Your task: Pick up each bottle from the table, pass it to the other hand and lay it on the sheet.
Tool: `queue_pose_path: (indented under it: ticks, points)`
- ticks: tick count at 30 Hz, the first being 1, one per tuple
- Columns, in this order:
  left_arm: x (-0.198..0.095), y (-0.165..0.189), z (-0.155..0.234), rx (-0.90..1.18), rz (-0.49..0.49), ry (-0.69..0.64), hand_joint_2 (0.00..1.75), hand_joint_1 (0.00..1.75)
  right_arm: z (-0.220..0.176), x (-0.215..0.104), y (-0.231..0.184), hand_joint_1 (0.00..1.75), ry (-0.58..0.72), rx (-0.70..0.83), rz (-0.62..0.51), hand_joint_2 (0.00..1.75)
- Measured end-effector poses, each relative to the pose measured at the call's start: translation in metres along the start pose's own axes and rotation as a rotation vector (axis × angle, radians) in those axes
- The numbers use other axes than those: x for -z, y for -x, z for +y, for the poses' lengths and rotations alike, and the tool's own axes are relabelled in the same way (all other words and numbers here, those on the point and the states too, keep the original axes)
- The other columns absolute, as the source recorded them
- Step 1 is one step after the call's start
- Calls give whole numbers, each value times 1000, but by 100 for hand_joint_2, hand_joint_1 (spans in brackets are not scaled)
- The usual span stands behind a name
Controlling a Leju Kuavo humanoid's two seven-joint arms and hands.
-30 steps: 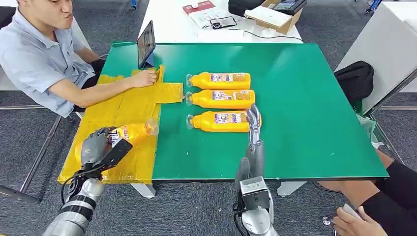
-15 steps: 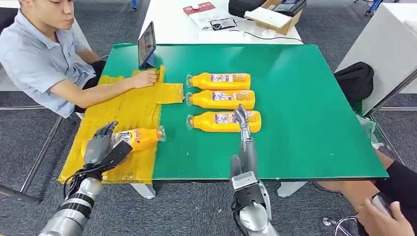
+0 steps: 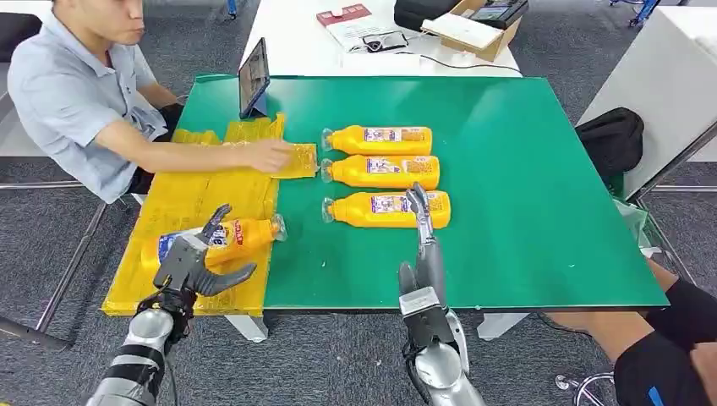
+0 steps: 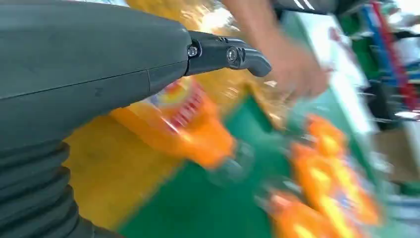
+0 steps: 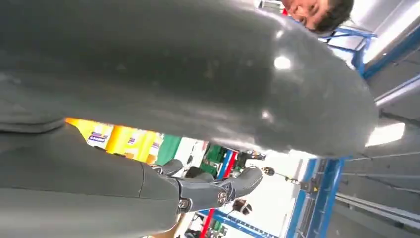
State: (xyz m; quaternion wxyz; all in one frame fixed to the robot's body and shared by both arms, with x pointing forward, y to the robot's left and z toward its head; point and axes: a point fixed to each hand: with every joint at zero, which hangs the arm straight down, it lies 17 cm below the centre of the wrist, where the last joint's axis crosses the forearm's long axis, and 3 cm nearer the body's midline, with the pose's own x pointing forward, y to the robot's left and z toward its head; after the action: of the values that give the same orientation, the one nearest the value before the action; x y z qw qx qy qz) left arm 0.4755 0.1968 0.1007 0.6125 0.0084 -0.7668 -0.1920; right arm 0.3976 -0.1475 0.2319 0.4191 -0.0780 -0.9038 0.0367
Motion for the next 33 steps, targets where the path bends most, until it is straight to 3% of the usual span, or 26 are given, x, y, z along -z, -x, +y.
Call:
queue_pose_path:
  ticks: [1,6,10,11,14,18,24,33]
  points:
    - [0,-9,1,-14,-22,-8,175,0,-1,0,1,0,1,-5,2,0]
    - [6,-65,19,-109,-173,-132,175,0,-4,-2,5,0,-10,-77,-10,0]
    - [12,-125,51,-239,-313,-334,175,0,-9,6,10,0,-47,-259,-60,0]
    - [11,-138,58,-276,-347,-377,175,0,-9,10,20,0,-79,-319,-45,175]
    - [4,-172,71,-384,-436,-448,175,0,-12,12,70,0,-215,-534,24,175]
    - [-10,-185,74,-403,-459,-502,175,0,-26,9,132,0,-360,-721,123,175]
    - [-29,-181,70,-339,-434,-575,175,0,-43,-9,181,0,-465,-769,244,175]
    - [-34,-173,72,-217,-379,-633,175,0,-39,-33,207,0,-562,-806,327,175]
